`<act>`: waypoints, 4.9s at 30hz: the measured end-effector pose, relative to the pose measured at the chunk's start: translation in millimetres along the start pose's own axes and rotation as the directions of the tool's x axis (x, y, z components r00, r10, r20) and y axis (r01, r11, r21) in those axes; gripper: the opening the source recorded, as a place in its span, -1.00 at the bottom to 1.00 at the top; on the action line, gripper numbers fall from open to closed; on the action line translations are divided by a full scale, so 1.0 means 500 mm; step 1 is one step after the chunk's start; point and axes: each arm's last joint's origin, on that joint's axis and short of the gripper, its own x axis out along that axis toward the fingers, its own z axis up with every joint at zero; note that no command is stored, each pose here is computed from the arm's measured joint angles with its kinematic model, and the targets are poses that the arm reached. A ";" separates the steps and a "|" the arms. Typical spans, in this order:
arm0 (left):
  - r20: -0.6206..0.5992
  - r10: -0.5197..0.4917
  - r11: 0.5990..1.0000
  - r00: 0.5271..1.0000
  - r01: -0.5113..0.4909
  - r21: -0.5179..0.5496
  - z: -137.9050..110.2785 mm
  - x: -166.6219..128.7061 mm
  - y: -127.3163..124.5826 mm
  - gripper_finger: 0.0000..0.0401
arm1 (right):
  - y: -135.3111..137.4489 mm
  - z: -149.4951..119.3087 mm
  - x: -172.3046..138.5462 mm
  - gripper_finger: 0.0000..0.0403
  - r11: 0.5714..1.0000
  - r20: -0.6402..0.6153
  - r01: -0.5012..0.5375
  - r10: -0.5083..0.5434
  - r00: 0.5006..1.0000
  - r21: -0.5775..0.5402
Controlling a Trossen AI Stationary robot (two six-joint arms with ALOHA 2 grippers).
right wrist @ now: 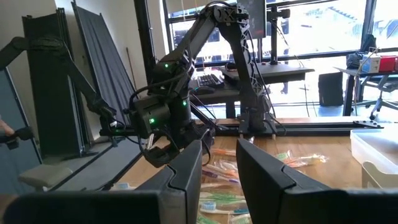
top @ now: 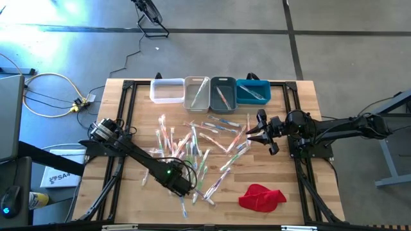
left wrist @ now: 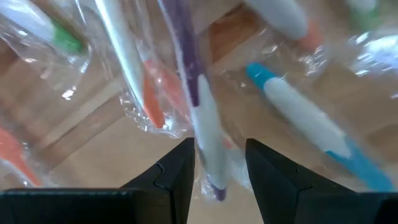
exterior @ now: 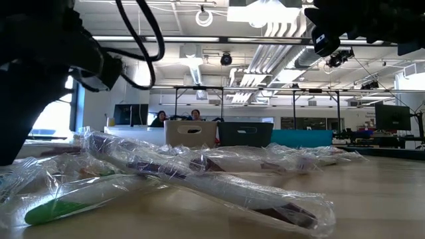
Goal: Pick & Place Toothbrushes
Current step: Put the purple toothbrush into the transparent bin
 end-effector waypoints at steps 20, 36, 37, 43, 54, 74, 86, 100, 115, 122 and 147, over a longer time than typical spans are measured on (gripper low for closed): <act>-0.003 -0.007 1.000 1.000 0.007 0.025 0.000 -0.001 -0.002 -0.42 | 0.000 0.000 0.000 -0.54 1.000 0.000 0.000 0.000 1.000 0.000; 0.025 -0.012 0.998 1.000 0.010 0.068 0.001 -0.014 -0.005 -0.84 | 0.000 0.000 0.000 -0.54 1.000 0.000 0.000 0.000 1.000 0.000; 0.033 -0.020 0.997 0.999 0.017 0.074 0.002 -0.018 -0.009 -0.81 | 0.000 0.000 0.000 -0.54 1.000 -0.001 0.000 0.000 1.000 0.000; 0.052 -0.013 0.996 0.999 0.009 0.085 0.000 -0.057 -0.020 -0.85 | 0.000 0.000 0.000 -0.54 1.000 -0.001 0.001 -0.001 1.000 0.001; 0.063 0.006 0.996 0.998 -0.011 0.084 0.001 -0.051 -0.017 -0.72 | 0.000 0.000 0.000 -0.54 1.000 -0.001 0.001 -0.001 1.000 0.001; 0.103 0.011 0.995 0.995 -0.021 0.096 0.003 -0.047 -0.015 -0.97 | -0.003 -0.001 0.000 -0.54 0.999 -0.002 0.049 -0.049 0.999 0.002; 0.148 -0.065 0.990 0.987 0.045 0.136 0.006 -0.048 -0.030 -0.91 | -0.003 -0.001 0.000 -0.54 0.999 -0.002 0.049 -0.049 0.999 0.002; 0.157 -0.058 0.990 0.986 0.037 0.136 0.007 -0.048 -0.029 -0.63 | -0.003 -0.001 0.000 -0.54 0.999 -0.002 0.049 -0.049 0.999 0.002; 0.162 -0.005 0.987 0.987 -0.020 0.157 0.010 -0.014 -0.035 -0.63 | -0.003 -0.002 0.000 -0.54 0.999 -0.003 0.048 -0.048 0.999 0.003; 0.162 -0.009 0.983 0.987 -0.021 0.184 0.011 -0.014 -0.036 -0.63 | -0.003 -0.002 0.000 -0.54 0.999 -0.004 0.046 -0.046 0.999 0.003; 0.136 -0.027 0.986 0.990 0.004 0.167 0.028 -0.015 -0.038 -0.63 | -0.003 -0.002 0.000 -0.54 0.999 -0.003 0.045 -0.045 0.999 0.002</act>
